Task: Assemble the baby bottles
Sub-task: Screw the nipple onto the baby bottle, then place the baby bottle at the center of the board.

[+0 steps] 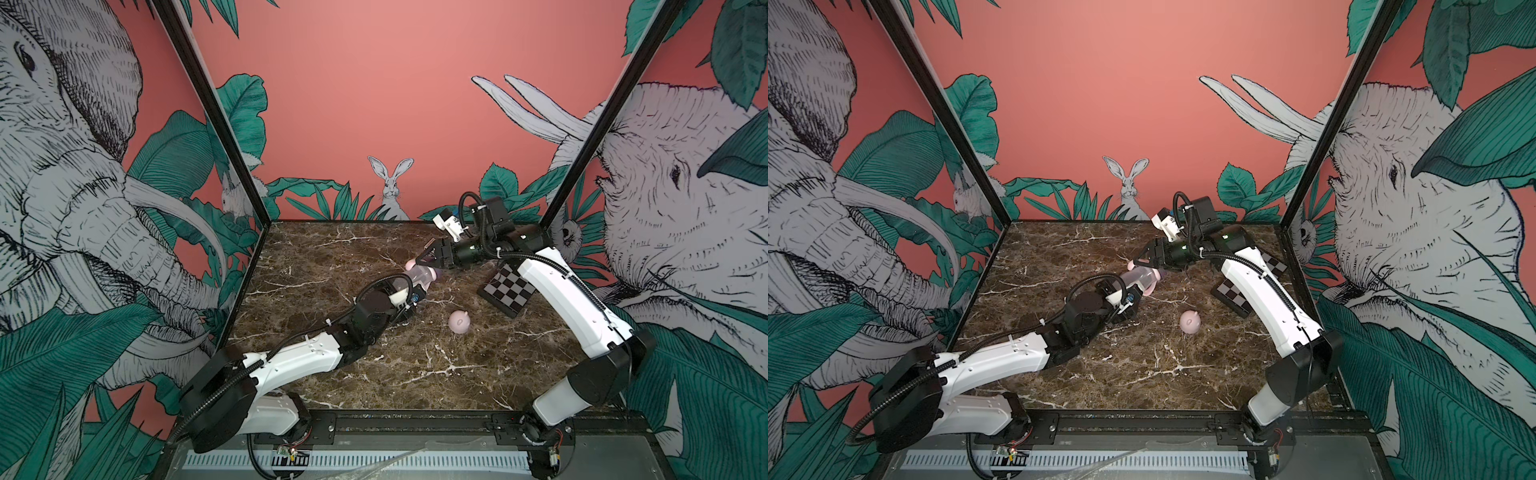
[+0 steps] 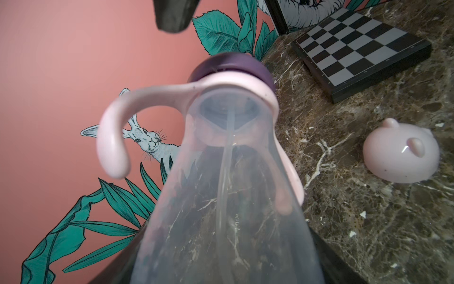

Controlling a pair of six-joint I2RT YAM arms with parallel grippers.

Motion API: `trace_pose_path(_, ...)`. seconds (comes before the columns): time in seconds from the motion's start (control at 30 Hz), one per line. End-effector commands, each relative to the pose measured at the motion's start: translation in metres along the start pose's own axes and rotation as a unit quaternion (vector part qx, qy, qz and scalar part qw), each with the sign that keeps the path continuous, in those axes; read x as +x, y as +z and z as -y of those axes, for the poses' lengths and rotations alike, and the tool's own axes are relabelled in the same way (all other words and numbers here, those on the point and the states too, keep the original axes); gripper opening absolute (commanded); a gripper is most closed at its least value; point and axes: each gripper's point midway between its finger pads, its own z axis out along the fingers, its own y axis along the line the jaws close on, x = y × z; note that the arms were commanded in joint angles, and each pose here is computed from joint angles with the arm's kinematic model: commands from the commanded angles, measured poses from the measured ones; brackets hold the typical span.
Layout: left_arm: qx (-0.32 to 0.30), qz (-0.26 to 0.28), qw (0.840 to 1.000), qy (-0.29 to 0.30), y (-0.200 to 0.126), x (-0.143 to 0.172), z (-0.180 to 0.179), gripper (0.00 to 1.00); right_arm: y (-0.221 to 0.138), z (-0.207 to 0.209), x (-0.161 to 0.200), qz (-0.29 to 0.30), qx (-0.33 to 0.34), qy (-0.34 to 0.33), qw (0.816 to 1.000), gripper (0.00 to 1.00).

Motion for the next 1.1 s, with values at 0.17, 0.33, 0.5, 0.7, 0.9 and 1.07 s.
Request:
trace_pose_path(0.17, -0.021, 0.053, 0.997, -0.056, -0.011, -0.015, -0.025, 0.05, -0.035, -0.003, -0.005, 0.038, 0.030, -0.053, 0.997, 0.76)
trace_pose_path(0.33, -0.003, 0.072, 0.995, -0.070, -0.018, -0.019, -0.024, 0.05, -0.031, 0.016, -0.002, 0.041, 0.024, -0.072, 0.996, 0.84)
trace_pose_path(0.5, 0.027, 0.097, 0.989, -0.105, -0.029, -0.025, -0.028, 0.05, -0.022, 0.025, 0.006, 0.023, 0.007, -0.120, 0.993, 0.89)
trace_pose_path(0.7, 0.049, 0.116, 0.985, -0.122, -0.042, -0.033, -0.028, 0.05, -0.023, 0.018, 0.000, 0.032, -0.040, -0.144, 0.988, 0.92)
trace_pose_path(0.9, 0.065, 0.127, 0.981, -0.134, -0.050, -0.040, -0.027, 0.05, -0.016, 0.017, -0.010, 0.044, -0.083, -0.136, 0.986, 0.93)
trace_pose_path(1.07, 0.077, 0.130, 0.978, -0.147, -0.052, -0.042, -0.024, 0.05, -0.013, 0.007, -0.018, 0.057, -0.130, -0.139, 0.980, 0.93)
